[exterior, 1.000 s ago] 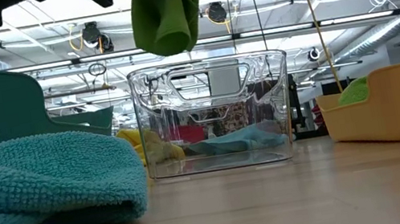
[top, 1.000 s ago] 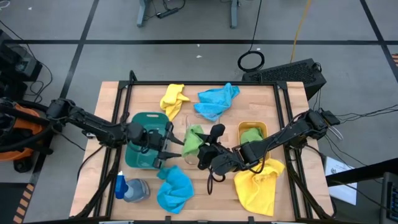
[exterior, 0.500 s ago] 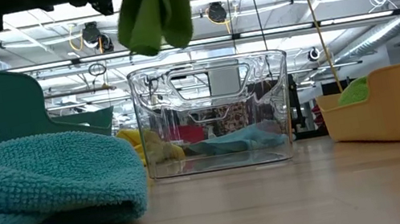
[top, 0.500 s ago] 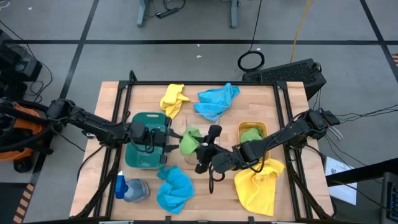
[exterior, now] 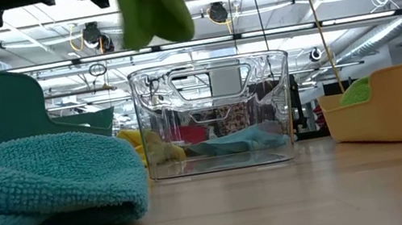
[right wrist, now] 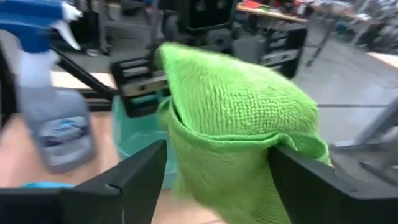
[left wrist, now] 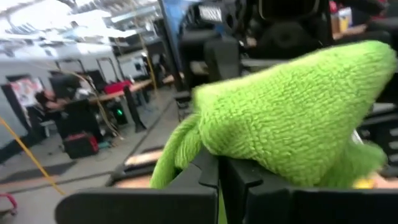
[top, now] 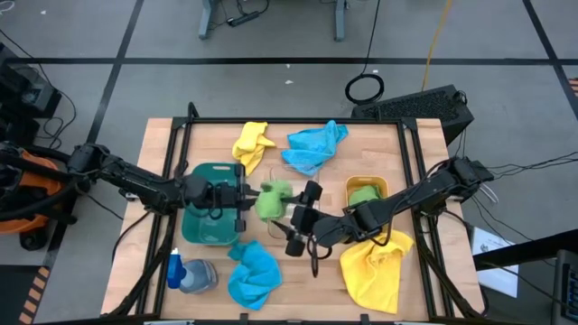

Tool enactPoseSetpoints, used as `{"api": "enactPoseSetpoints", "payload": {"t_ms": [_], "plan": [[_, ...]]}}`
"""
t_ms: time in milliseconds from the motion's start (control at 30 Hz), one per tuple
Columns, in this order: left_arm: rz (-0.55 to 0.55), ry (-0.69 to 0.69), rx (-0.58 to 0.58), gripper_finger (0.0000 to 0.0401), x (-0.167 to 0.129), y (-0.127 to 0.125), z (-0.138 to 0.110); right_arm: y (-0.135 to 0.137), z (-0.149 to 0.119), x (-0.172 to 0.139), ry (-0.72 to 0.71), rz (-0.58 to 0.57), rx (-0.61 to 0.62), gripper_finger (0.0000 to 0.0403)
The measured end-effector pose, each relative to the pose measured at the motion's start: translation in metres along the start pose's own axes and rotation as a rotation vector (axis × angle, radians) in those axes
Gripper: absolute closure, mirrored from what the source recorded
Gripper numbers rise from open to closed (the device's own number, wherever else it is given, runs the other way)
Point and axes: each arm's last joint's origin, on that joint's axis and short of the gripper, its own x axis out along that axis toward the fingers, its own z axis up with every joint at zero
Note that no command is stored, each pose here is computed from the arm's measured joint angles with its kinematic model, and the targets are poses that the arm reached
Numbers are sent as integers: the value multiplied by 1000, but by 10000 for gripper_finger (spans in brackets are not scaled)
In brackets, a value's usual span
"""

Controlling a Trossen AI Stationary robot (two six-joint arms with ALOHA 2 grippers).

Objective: Sort microfiber towel by color & place in baskets
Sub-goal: Put the green microfiber towel into the yellow bin

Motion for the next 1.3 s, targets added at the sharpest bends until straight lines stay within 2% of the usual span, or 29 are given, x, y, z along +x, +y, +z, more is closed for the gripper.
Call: {"api": "enactPoseSetpoints", "payload": {"t_ms": [233, 533, 700, 833, 933, 1000, 1100, 1267, 1300], "plan": [[16, -75, 50, 400, -2, -6, 10, -1, 2, 0, -11, 8, 50, 143], [-74, -103, 58, 400, -4, -13, 12, -9, 13, 7, -97, -12, 66, 184], [-85, -66, 82, 401, -3, -12, 8, -10, 13, 8, -98, -8, 51, 175], [-98, -57, 91, 401, -3, -13, 7, -9, 13, 9, -95, 73, 12, 157], [-133, -70, 90, 401, -3, -14, 7, -10, 13, 9, -92, 71, 20, 164], [-155, -79, 90, 399, -3, -14, 7, -10, 13, 9, -87, 70, 18, 188], [-161, -78, 73, 382, -3, -14, 7, -10, 12, 9, -78, 70, 2, 246], [-164, -68, 13, 322, -3, -15, 6, -11, 9, 7, -44, 70, -46, 370], [-163, -67, 12, 307, -3, -15, 6, -11, 9, 6, -32, 72, -55, 381]]}}
